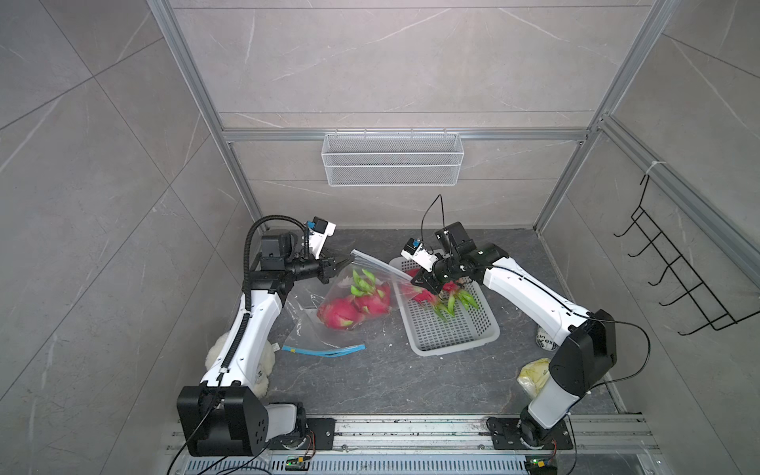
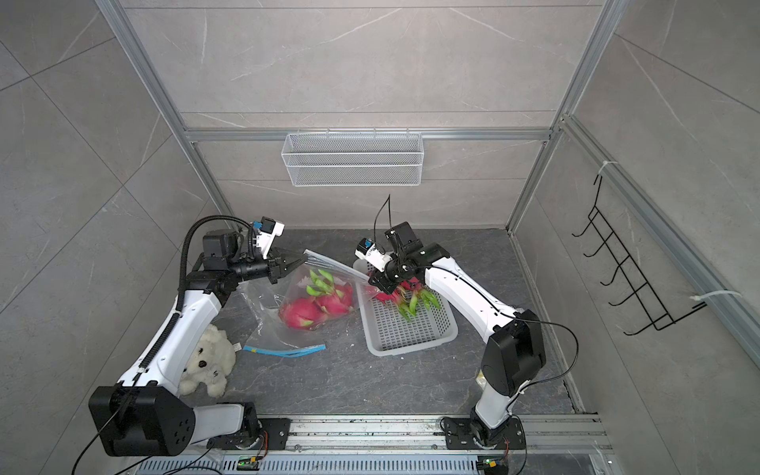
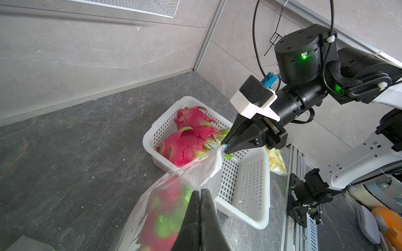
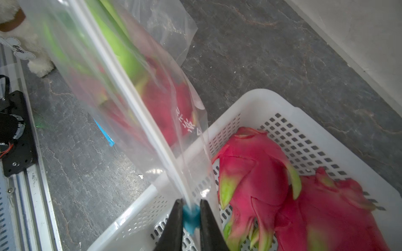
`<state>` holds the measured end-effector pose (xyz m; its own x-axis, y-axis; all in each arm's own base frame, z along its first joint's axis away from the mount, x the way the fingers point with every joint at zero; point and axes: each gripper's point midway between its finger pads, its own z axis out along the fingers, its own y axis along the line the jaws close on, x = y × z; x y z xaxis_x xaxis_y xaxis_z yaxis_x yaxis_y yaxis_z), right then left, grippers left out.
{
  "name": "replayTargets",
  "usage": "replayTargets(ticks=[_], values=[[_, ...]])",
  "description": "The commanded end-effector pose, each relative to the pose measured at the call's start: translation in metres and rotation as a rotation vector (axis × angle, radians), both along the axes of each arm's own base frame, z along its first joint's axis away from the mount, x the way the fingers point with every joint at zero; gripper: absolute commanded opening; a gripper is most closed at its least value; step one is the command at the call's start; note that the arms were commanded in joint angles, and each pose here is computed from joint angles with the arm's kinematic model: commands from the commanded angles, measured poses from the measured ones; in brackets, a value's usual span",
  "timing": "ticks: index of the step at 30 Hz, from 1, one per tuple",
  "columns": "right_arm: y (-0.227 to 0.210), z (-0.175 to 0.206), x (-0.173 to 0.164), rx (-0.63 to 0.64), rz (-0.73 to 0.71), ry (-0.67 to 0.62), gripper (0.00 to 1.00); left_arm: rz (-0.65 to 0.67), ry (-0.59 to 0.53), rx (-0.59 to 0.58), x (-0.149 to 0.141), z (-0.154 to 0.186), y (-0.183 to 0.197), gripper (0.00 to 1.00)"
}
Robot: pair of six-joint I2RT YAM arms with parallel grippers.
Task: Open the zip-top bag and take out the dragon fruit
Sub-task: Unzip the zipper on the zipper food storage bag.
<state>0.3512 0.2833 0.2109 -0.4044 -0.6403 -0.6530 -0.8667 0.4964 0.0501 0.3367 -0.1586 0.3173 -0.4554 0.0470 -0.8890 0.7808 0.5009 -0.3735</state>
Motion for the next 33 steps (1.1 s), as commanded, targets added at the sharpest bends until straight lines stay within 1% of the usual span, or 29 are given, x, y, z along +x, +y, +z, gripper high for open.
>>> replayTargets(ticks=[1,7,16,18,20,21,23,27,30,33], values=[[-0.033,-0.014,0.001,-0.089,-0.099,0.029,0.16,0.037,-0.12,-0.006,0.001,0.031,0.01,0.0],[-0.048,-0.028,0.001,-0.139,-0.129,0.045,0.16,0.039,-0.122,-0.005,0.001,0.031,0.011,0.0],[-0.057,-0.033,0.002,-0.164,-0.15,0.045,0.17,0.033,-0.13,-0.008,-0.001,0.033,0.01,0.0],[-0.054,-0.029,0.001,-0.146,-0.142,0.049,0.21,0.028,-0.13,-0.012,-0.002,0.034,0.01,0.0],[-0.047,-0.017,-0.001,-0.097,-0.128,0.045,0.34,0.018,-0.123,-0.018,-0.002,0.034,0.009,0.0],[-0.044,-0.011,-0.002,-0.071,-0.119,0.039,0.37,0.011,-0.119,-0.021,-0.002,0.034,0.008,0.0],[-0.04,0.006,-0.004,-0.031,-0.107,0.016,0.4,0.004,-0.11,-0.024,-0.002,0.034,0.007,0.0],[-0.037,0.037,-0.01,0.028,-0.082,-0.041,0.41,-0.022,-0.101,-0.029,-0.003,0.035,0.004,0.0],[-0.025,0.071,-0.015,0.124,-0.032,-0.075,0.44,-0.062,-0.094,-0.04,-0.007,0.038,0.0,0.0],[-0.007,0.091,-0.014,0.213,0.024,-0.065,0.45,-0.102,-0.072,-0.049,-0.013,0.035,-0.005,0.0]])
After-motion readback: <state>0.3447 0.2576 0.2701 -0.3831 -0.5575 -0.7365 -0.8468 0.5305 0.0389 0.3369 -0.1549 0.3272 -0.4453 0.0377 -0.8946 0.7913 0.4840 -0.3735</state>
